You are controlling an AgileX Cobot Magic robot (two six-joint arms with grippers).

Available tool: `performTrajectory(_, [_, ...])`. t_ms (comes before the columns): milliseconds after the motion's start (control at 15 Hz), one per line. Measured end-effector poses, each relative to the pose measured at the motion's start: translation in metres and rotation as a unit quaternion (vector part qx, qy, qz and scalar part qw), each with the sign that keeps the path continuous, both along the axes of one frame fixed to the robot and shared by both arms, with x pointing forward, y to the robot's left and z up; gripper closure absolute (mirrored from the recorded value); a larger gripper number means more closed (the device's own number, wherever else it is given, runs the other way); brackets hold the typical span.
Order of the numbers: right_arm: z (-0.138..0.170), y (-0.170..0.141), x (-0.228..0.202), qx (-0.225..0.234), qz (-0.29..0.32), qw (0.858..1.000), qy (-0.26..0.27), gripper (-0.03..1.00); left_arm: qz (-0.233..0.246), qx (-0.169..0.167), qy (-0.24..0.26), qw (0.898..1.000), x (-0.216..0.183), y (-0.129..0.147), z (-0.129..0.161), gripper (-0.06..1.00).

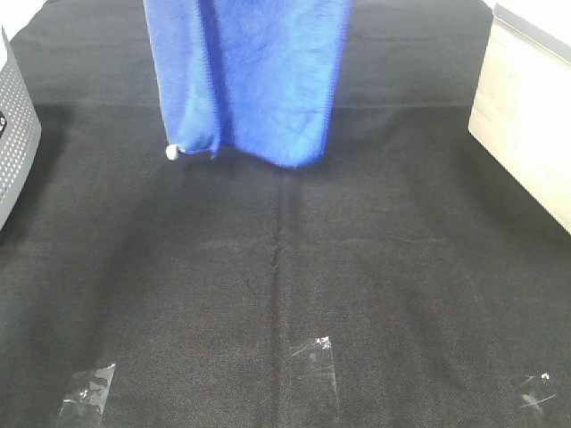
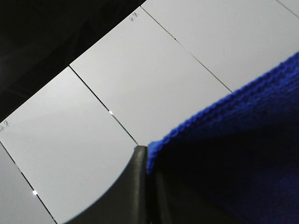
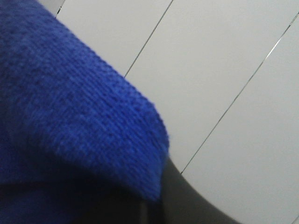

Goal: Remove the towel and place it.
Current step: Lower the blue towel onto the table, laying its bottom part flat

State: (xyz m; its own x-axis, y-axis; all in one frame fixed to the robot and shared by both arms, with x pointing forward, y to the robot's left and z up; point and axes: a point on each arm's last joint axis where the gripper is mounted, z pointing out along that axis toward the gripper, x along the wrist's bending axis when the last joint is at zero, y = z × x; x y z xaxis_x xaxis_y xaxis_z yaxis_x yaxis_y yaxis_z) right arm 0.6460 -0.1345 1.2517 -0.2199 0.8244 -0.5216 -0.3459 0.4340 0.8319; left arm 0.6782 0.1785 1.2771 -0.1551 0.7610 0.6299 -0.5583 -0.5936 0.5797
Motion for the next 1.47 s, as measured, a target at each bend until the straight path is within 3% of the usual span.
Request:
performTrajectory(467, [-0.026,-0.012,0.037,0.026,0.003,0.997,-0.079,0.96,0.005,-0.005,-0.013,1.0,0.041,0.0,-0.04,0.94])
performTrajectory(733, [-0.035,-0.007,0.059,0.054,0.012,0.991,-0.122,0.96,0.007,-0.015,-0.057,0.998,0.066,-0.002,-0.049,0.94])
performTrajectory(1067, [-0.058,-0.022,0.088,0.069,-0.008,0.992,-0.106,0.96,0.022,-0.008,-0.035,0.999,0.095,0.003,-0.082,0.94])
performTrajectory(1467, [-0.055,-0.024,0.088,0.089,-0.001,0.99,-0.112,0.96,0.021,-0.009,-0.043,0.999,0.095,0.003,-0.082,0.94])
